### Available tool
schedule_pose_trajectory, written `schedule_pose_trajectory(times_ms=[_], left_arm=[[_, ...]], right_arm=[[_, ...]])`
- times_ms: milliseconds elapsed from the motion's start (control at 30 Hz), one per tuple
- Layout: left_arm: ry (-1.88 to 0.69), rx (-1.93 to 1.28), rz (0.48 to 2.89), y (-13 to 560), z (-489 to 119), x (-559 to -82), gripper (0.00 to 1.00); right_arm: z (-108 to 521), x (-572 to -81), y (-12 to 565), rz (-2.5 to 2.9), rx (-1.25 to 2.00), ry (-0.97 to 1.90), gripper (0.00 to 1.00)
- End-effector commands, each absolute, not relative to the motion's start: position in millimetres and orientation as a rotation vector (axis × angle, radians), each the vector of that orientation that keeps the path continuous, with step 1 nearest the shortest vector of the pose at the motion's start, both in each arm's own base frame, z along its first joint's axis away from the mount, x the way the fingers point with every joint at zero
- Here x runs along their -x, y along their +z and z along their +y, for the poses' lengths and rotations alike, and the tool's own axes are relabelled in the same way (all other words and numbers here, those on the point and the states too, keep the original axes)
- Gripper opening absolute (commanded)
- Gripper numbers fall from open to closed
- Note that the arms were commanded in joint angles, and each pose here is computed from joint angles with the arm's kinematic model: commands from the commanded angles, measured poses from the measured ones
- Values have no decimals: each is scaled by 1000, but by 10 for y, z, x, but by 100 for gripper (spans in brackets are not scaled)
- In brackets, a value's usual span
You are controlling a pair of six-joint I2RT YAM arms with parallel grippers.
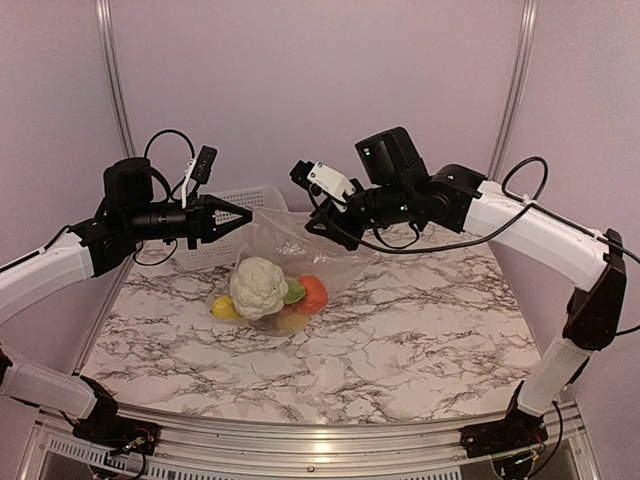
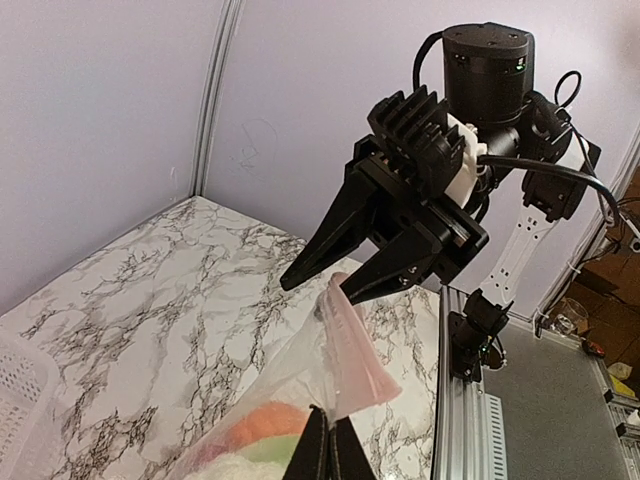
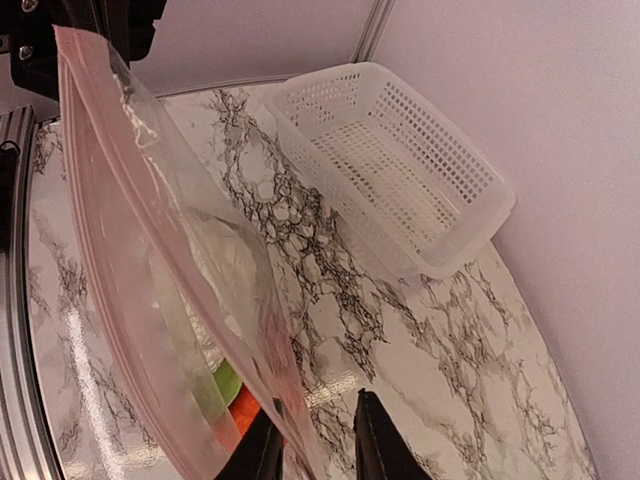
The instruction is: Open the zip-top bag and remove the fake food
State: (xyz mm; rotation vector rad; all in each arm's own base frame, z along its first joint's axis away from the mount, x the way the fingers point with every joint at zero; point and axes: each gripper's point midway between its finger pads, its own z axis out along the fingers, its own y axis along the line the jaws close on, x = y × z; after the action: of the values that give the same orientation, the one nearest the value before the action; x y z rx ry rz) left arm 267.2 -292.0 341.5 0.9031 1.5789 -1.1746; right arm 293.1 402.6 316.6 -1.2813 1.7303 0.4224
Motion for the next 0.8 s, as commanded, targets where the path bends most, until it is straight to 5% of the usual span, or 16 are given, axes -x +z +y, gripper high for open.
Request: schedule_pose_trajectory(times_ms=[0, 167, 267, 467, 667, 767], left_arm=[[-1180, -935, 1510, 3605, -2946, -2636, 0], [-1171, -922, 1512, 3631, -2957, -2685, 0], [-1142, -870, 1549, 3625, -2939, -2787, 0], [-1053, -697, 1657, 3651, -2869, -3108, 36], [-998, -505, 1774, 3621, -2734, -3400, 57], [-997, -420, 1820, 3565, -2657, -3499, 80]], right_arm=[[3978, -2778, 3242, 1723, 1306, 564, 24], [4021, -2729, 3266, 1730, 1314, 627, 0], [4049, -2745, 3360, 1752, 1271, 686, 0], [3881, -3048, 3591, 1866, 1066, 713, 0], [3418, -3373, 3909, 1925, 787, 717, 0], [3144, -3489, 4045, 1938, 665, 703, 0]])
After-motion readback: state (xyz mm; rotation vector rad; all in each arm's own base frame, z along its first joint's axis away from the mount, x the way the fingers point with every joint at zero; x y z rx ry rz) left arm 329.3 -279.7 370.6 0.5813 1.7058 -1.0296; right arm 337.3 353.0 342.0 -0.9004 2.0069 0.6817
